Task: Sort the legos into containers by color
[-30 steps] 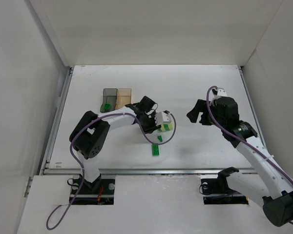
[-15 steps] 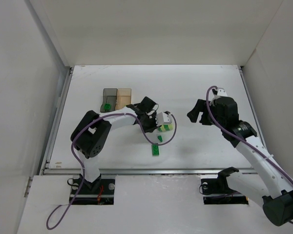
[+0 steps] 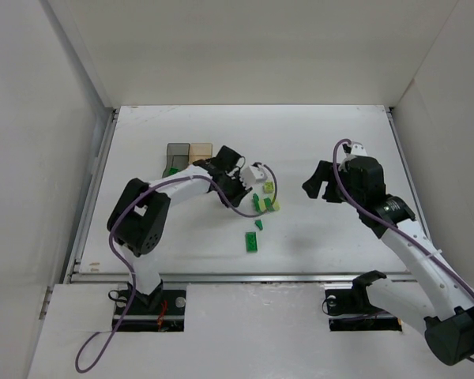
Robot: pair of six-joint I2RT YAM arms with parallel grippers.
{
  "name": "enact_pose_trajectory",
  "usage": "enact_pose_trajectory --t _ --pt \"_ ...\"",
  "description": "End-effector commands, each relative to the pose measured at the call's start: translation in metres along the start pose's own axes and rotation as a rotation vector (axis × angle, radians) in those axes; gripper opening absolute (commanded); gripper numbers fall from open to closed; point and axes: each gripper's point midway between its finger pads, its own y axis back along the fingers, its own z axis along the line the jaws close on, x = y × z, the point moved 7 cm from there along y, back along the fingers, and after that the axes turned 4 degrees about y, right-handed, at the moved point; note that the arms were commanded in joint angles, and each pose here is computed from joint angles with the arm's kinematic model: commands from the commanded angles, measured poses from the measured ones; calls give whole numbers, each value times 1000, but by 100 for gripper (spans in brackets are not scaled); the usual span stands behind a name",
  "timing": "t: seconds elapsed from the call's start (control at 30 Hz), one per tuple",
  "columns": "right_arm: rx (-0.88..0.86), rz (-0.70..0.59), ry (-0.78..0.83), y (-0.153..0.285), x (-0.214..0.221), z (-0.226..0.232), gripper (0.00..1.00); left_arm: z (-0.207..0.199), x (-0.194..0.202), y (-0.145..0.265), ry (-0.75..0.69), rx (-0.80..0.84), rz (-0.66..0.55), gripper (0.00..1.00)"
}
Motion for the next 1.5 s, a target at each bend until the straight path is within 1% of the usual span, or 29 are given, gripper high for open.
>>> enact_pose_trajectory --t 0.0,0.03,0.07,0.1,0.13,0.17,0.23,0.3,0.37,0.4,0.43,0.53,0.6,0.7,0.77,0.83,0.97,1.03,1.07,1.1,1.13,1.23,1.27,1.33,1.43,1.47 --pt "-10 -40 3 1 -14 7 85 9 -40 60 118 -124 -171 0" --pt "-10 -40 3 -2 -14 7 85 10 -49 76 136 -177 -219 0" --pt "-10 -40 3 -2 -14 7 85 22 -49 87 186 -297 -229 0" --pt "-22 -41 4 -4 -17 10 85 30 -56 98 258 -377 -289 0" --pt "-23 -41 4 -4 -18 10 85 34 -56 105 290 -445 -314 0" --pt "-21 -37 3 -7 -17 10 85 49 -49 124 353 -608 -328 0" --pt "-29 -33 4 -12 -20 12 85 66 -45 138 423 -745 -372 0" --pt "-42 -36 13 -18 -24 14 85 85 -34 153 474 -834 -376 0" --pt "-56 -42 25 -21 -30 17 85 96 -24 157 506 -858 -362 0" --pt "-50 -28 24 -27 -28 16 85 106 -14 159 544 -878 -352 0" --pt "-50 -30 33 -29 -31 17 85 111 -7 157 561 -883 -325 0" --pt "-55 -17 44 -38 -35 19 85 127 8 157 602 -904 -306 0" --pt "-67 -25 58 -43 -42 25 85 136 12 159 620 -923 -313 0" --pt "-76 -25 68 -45 -46 27 85 149 23 155 627 -932 -291 0" --pt "-65 4 75 -54 -41 24 85 154 30 147 640 -919 -265 0" --pt "-73 9 75 -56 -42 26 85 155 31 142 614 -897 -247 0" --pt "-69 17 84 -59 -41 25 85 159 39 129 625 -871 -216 0" --pt "-69 18 84 -59 -41 25 85 161 46 125 641 -861 -177 9" --pt "-69 18 84 -59 -41 25 85 162 42 128 638 -866 -189 15" --pt "-69 18 84 -59 -41 25 85 161 46 122 643 -844 -164 19" --pt "-69 18 84 -59 -41 25 85 162 44 119 640 -829 -168 30" --pt "-69 18 84 -59 -41 25 85 158 41 117 635 -770 -175 48" --pt "-66 26 84 -59 -39 24 85 156 42 115 635 -753 -170 57" --pt "-69 18 84 -58 -43 25 85 155 33 124 624 -744 -209 60" --pt "-65 26 89 -54 -40 27 85 152 26 137 627 -751 -231 60" --pt "-65 26 89 -54 -40 27 85 149 16 141 617 -733 -267 60"
